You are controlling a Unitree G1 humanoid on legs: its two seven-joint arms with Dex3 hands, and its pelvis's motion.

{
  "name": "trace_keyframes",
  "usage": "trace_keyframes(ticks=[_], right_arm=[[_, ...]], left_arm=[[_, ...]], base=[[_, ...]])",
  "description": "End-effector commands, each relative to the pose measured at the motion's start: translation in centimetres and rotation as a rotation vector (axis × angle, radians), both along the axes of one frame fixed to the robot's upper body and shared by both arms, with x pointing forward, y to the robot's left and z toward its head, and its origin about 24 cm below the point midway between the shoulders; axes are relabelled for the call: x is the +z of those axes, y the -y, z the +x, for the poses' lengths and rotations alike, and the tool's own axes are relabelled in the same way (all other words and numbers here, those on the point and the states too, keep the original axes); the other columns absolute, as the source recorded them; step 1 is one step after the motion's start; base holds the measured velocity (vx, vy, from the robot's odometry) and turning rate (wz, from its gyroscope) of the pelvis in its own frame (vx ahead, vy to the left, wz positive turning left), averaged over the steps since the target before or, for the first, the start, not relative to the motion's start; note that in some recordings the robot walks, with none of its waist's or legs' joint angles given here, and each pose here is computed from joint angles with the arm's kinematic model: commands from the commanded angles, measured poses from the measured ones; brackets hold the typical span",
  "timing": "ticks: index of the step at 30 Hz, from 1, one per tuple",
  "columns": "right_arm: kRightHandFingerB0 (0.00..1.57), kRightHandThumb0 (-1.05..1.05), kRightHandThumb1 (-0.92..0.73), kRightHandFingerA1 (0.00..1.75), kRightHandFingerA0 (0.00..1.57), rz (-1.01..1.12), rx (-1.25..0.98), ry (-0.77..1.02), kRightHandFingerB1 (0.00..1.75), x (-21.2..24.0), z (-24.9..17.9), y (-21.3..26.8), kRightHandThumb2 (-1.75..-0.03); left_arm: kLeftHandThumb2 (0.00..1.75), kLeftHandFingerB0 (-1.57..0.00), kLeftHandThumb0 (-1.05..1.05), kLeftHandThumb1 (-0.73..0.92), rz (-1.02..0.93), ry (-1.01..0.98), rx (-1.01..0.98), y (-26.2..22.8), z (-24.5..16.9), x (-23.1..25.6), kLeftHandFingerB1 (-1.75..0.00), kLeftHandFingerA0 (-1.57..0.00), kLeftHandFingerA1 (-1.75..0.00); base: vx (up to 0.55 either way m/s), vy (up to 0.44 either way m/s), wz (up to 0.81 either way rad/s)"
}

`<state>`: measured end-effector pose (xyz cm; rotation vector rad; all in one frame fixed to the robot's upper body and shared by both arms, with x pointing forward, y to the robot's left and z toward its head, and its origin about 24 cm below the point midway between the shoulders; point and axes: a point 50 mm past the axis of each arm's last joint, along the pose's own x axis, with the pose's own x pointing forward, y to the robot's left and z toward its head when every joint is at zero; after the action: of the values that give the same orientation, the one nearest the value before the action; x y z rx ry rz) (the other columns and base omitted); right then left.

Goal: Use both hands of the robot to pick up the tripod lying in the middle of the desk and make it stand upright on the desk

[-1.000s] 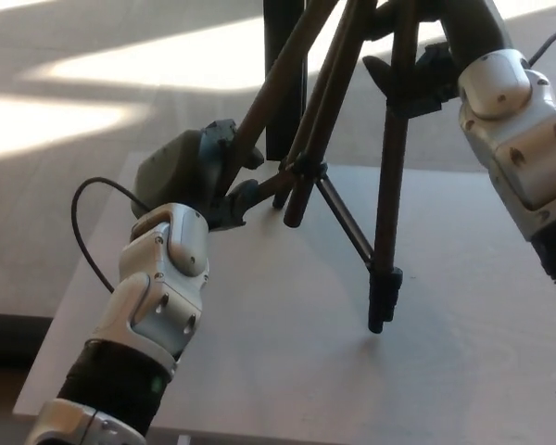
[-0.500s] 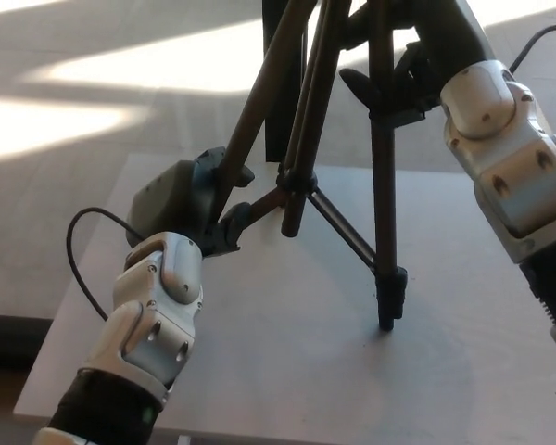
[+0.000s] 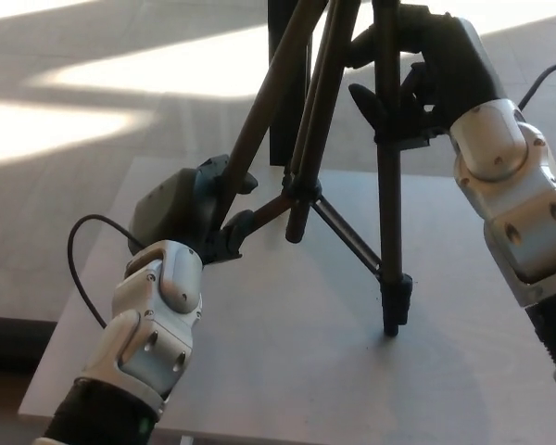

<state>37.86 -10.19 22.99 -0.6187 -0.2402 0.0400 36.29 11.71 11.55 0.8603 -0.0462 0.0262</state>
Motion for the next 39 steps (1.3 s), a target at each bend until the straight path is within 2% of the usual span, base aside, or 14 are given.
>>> trace_keyframes(ticks=[1, 5, 8, 12, 14, 17, 18, 19, 22, 26, 28, 30, 31, 39], right_arm=[[0.82, -0.33, -0.56, 1.71, 0.90, -0.096, 0.026, -0.116, 0.89, -3.3, -0.2, -0.3, -0.88], [0.79, -0.29, -0.55, 1.67, 0.91, -0.105, 0.062, -0.119, 0.91, -4.0, -0.5, -0.8, -0.85], [0.89, -0.30, -0.43, 1.65, 0.95, -0.096, 0.091, -0.119, 1.21, -4.3, -0.7, -1.6, -1.12], [0.81, -0.30, -0.40, 1.73, 0.92, -0.099, 0.104, -0.115, 1.38, -4.6, -0.7, -2.2, -1.24], [0.80, -0.29, -0.40, 1.75, 0.90, -0.110, 0.105, -0.110, 1.39, -4.8, -0.8, -2.1, -1.24], [0.91, -0.35, -0.44, 1.35, 1.19, -0.091, 0.096, -0.122, 1.11, -5.1, -0.7, -2.0, -1.18], [0.82, -0.29, -0.38, 1.75, 0.90, -0.093, 0.094, -0.127, 1.22, -5.2, -0.7, -1.9, -1.20], [0.83, -0.28, -0.40, 1.75, 0.88, -0.095, 0.092, -0.135, 1.12, -5.3, -0.7, -1.7, -1.14], [0.80, -0.28, -0.47, 1.43, 0.83, -0.091, 0.060, -0.163, 0.85, -5.4, -0.6, -1.2, -0.95], [0.88, -0.24, -0.44, 1.51, 0.87, -0.084, 0.054, -0.173, 0.87, -5.6, -0.6, -0.8, -1.07], [0.79, -0.27, -0.55, 1.38, 0.84, -0.098, 0.045, -0.175, 0.76, -5.5, -0.6, -0.8, -0.90], [0.26, -0.51, -0.72, 1.11, 0.72, -0.105, 0.069, -0.204, 0.45, -5.5, -0.7, -0.7, -0.60], [0.00, -1.04, -0.62, 0.16, 0.00, -0.172, 0.109, -0.284, 0.00, -5.6, -0.8, -0.4, -0.98], [0.00, -1.05, -0.67, 0.00, 0.00, -0.255, 0.117, -0.369, 0.00, -5.3, -1.1, -0.1, -0.63]], left_arm=[[0.75, -0.72, -0.22, 0.68, -0.045, -0.096, 0.040, -0.4, -1.0, -2.9, -0.73, -0.84, -1.31], [0.74, -0.63, -0.23, 0.69, -0.112, -0.116, 0.053, -0.2, -1.8, -4.1, -0.67, -0.69, -0.92], [0.76, -0.72, -0.26, 0.66, -0.193, -0.159, 0.085, 0.5, -2.7, -5.7, -0.81, -0.88, -1.50], [0.69, -0.62, -0.32, 0.72, -0.255, -0.230, 0.123, 1.2, -3.5, -7.0, -0.69, -0.85, -1.15], [0.71, -0.64, -0.29, 0.71, -0.282, -0.244, 0.117, 1.4, -3.9, -7.2, -0.74, -0.84, -1.39], [0.70, -0.68, -0.30, 0.70, -0.274, -0.231, 0.107, 0.9, -3.9, -7.4, -0.80, -0.80, -1.53], [1.00, -0.76, -0.34, 0.54, -0.266, -0.229, 0.099, 0.7, -3.8, -7.4, -0.97, -1.06, -1.26], [0.77, -0.73, -0.25, 0.66, -0.254, -0.235, 0.095, 0.7, -3.8, -7.4, -1.20, -0.79, -1.70], [1.06, -0.77, -0.19, 0.53, -0.196, -0.222, 0.083, 0.1, -3.4, -6.8, -1.43, -0.83, -1.75], [1.07, -0.82, -0.15, 0.54, -0.175, -0.204, 0.060, -0.3, -3.4, -6.4, -1.17, -0.82, -1.72], [0.99, -0.80, -0.16, 0.60, -0.170, -0.201, 0.067, -0.4, -3.3, -6.2, -0.95, -0.83, -1.53], [0.61, -0.37, -0.44, 0.70, -0.173, -0.210, 0.074, -0.6, -3.1, -6.0, -0.47, -0.91, -1.25], [0.88, 0.00, -0.96, 0.56, -0.245, -0.324, 0.000, -1.0, -3.0, -5.7, 0.00, 0.00, -0.09], [0.63, 0.00, -0.94, 0.66, -0.278, -0.367, -0.029, -1.8, -2.6, -4.5, 0.00, 0.00, 0.00]], base=[[0.00, 0.000, 0.00], [0.00, 0.000, 0.00], [0.00, 0.000, 0.00], [0.00, 0.000, 0.02], [0.00, 0.000, 0.00], [0.00, 0.000, 0.00], [0.00, 0.000, 0.00], [0.00, 0.000, 0.00], [0.00, 0.000, 0.00], [0.00, 0.000, 0.00], [0.00, 0.000, 0.00], [0.00, 0.000, 0.00], [0.00, 0.000, 0.00], [0.00, 0.000, 0.00]])
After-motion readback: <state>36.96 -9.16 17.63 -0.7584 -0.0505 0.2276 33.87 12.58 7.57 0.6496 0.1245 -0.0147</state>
